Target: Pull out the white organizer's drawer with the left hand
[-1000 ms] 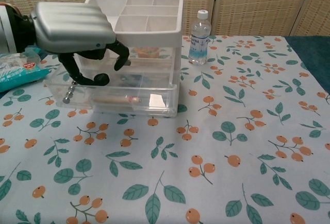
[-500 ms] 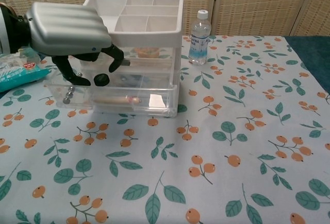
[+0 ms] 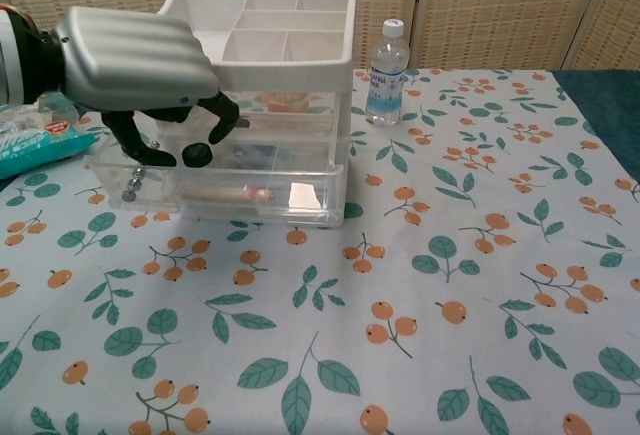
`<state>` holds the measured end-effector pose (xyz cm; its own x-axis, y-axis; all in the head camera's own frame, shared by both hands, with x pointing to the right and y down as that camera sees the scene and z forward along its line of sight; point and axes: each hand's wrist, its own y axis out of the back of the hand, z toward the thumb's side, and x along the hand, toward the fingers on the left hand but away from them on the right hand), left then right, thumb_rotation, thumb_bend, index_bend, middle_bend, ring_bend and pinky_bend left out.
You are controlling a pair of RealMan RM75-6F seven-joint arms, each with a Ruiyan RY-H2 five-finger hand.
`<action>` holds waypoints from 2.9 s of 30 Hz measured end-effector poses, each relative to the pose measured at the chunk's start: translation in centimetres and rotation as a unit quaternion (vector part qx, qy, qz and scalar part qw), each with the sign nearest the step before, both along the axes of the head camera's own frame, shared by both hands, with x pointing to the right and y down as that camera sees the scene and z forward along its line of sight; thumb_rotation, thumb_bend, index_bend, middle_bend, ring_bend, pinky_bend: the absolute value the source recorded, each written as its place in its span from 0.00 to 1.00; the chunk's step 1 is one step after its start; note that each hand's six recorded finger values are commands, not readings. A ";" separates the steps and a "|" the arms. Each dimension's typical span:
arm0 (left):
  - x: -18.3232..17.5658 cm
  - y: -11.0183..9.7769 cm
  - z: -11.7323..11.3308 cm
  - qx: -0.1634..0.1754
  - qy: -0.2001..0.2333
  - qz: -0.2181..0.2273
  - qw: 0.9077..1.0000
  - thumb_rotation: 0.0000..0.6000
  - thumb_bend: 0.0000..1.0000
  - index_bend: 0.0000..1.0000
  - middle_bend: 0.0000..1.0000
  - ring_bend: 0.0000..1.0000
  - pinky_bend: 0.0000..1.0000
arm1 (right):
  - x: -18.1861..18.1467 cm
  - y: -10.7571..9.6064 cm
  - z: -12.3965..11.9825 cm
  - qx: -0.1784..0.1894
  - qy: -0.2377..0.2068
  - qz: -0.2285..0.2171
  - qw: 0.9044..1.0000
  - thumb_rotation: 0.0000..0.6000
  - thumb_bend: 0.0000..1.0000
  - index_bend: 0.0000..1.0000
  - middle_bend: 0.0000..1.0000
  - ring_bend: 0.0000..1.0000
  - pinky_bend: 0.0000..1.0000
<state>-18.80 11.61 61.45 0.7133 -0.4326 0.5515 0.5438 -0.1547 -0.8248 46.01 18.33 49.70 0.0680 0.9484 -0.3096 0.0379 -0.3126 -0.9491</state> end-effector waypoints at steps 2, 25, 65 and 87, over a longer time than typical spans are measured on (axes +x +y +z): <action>0.0 0.0 0.0 0.000 0.000 0.000 1.000 1.00 0.26 0.43 1.00 1.00 1.00 | 0.0 0.0 0.0 -0.001 0.000 0.000 1.000 1.00 0.25 0.11 0.18 0.16 0.18; 0.0 0.1 0.6 -0.012 -0.004 -0.001 1.000 1.00 0.26 0.44 1.00 1.00 1.00 | 0.1 0.1 -0.3 0.002 0.001 0.002 1.000 1.00 0.25 0.11 0.18 0.16 0.18; -0.1 0.3 -0.2 -0.017 0.025 -0.018 0.999 1.00 0.26 0.53 1.00 1.00 1.00 | 0.2 0.2 -0.6 0.008 0.001 0.005 1.000 1.00 0.25 0.11 0.18 0.16 0.18; -9.2 -1.1 -5.2 0.033 0.051 -0.172 0.983 1.00 0.26 0.52 1.00 1.00 1.00 | -0.6 -0.4 0.1 0.005 -0.009 -0.010 1.000 1.00 0.25 0.11 0.18 0.16 0.18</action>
